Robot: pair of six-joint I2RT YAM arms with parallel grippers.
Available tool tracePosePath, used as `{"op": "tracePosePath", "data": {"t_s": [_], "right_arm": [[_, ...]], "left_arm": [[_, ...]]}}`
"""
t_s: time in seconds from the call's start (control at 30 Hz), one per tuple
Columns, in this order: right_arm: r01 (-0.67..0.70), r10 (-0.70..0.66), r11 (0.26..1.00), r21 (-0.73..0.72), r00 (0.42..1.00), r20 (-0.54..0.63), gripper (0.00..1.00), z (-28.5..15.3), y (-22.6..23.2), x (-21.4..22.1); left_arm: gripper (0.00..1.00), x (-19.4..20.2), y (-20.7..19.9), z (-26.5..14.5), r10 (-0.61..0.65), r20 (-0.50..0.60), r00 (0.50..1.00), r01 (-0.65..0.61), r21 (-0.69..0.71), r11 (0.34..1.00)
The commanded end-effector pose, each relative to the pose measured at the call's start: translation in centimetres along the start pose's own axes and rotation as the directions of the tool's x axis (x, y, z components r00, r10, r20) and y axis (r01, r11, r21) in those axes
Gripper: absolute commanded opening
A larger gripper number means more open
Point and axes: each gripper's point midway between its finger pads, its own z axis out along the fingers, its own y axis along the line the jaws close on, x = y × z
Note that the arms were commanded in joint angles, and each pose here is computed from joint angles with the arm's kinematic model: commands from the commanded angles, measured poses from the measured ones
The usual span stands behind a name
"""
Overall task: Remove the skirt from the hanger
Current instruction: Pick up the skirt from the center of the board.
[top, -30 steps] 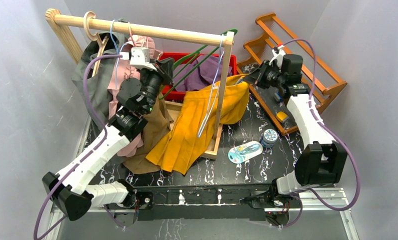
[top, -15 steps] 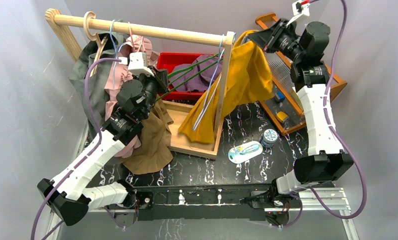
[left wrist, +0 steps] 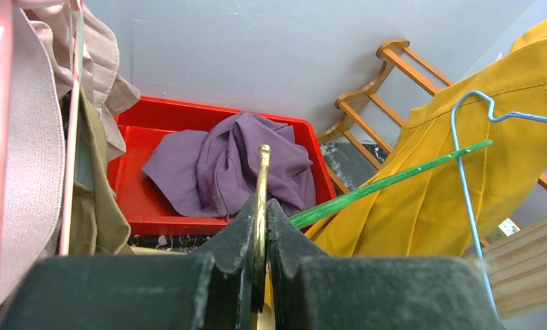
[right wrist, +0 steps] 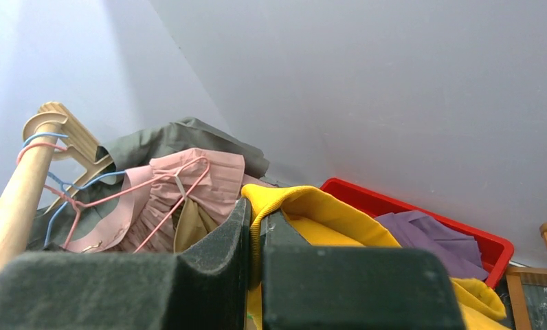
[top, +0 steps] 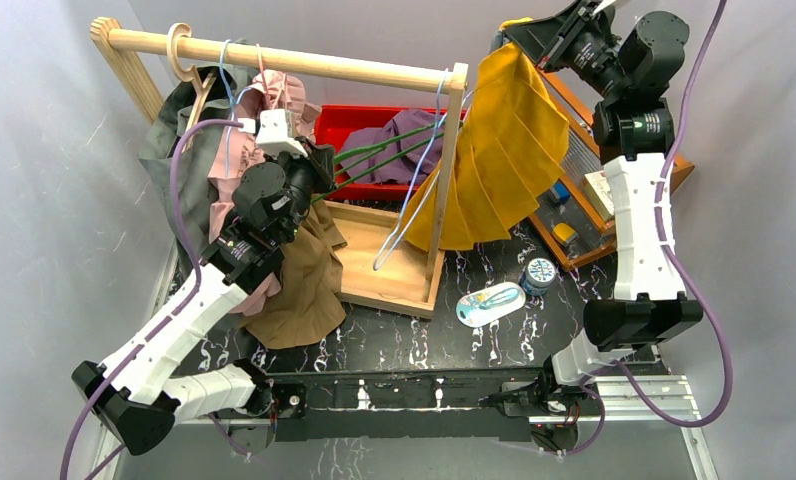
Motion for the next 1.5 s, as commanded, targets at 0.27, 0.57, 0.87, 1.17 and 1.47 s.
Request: {"op": "tracePosePath", "data": {"t_s": [0.27,0.57,0.87,1.17,1.47], "right_arm": [[-0.299,0.272,0.949,-0.097,0.935,-0.227,0.00,-1.1,0.5,12.3],[-0.299,0.386,0.922,0.245,0.752,-0.535,0.00,-4.4,-5.7,29.9],[-0.144,0.391,0.914,0.380,0.568,-0.724,0.16,-9.7,-9.8,38.4],[0.222,0.108,0.912,0.346,0.683,-0.723,0.73,-11.7,-13.0,34.1],[0.561,-0.484,0.828,-0.007,0.707,-0.515,0.98,-12.3,-11.1,31.3]], "left_arm": [[0.00,-1.2,0.5,-1.1,-0.020,0.033,0.999,0.020,-0.008,1.000],[0.00,-0.9,0.0,-0.8,-0.019,0.018,1.000,0.019,0.007,1.000],[0.00,-1.0,0.3,-0.8,0.017,0.026,1.000,-0.017,0.003,1.000],[0.00,0.0,0.3,-0.5,0.028,0.012,1.000,-0.028,0.006,1.000],[0.00,-0.3,0.3,-1.2,0.029,0.016,0.999,-0.029,0.023,0.999]]}}
